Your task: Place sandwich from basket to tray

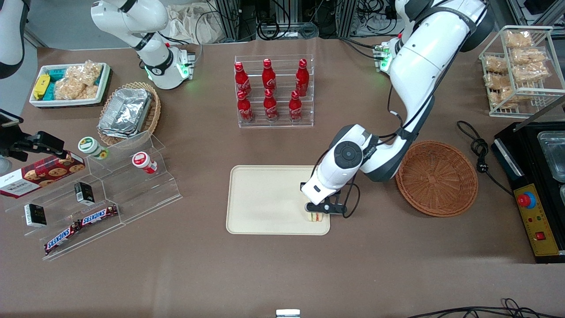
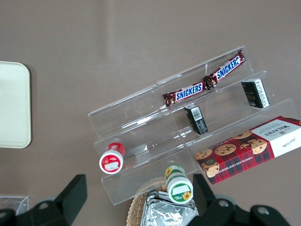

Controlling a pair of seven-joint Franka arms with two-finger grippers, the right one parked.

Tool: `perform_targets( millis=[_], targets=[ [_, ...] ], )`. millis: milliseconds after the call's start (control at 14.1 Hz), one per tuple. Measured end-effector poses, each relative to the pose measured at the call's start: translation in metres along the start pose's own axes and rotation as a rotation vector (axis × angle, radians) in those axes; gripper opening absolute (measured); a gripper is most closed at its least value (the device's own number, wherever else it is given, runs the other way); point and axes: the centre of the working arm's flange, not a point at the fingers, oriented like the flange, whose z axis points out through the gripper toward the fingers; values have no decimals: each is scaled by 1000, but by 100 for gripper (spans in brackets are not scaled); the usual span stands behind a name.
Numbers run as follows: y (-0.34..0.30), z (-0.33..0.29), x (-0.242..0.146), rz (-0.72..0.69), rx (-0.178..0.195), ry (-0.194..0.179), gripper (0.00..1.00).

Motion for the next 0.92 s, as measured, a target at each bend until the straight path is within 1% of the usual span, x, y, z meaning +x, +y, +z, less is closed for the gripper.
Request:
perform_targets(
  millis=[71, 141, 212, 283, 354, 424, 566, 707, 848, 919],
  targets=[
    [1, -3, 2, -17, 3, -1, 50],
    [1, -10, 4, -26, 16, -9, 59],
    [2, -23, 7, -31, 37, -21, 70],
    [3, -44, 9, -34, 63, -31, 79],
    [5, -71, 11, -34, 91, -37, 90],
    [5, -105, 11, -34, 122, -37, 99],
    [-8, -178, 7, -56, 198, -33, 100],
    [-40, -246, 4, -100, 262, -30, 100],
    [-78, -298, 4, -154, 298, -22, 100],
    [-97, -316, 3, -172, 315, -27, 100]
  ],
)
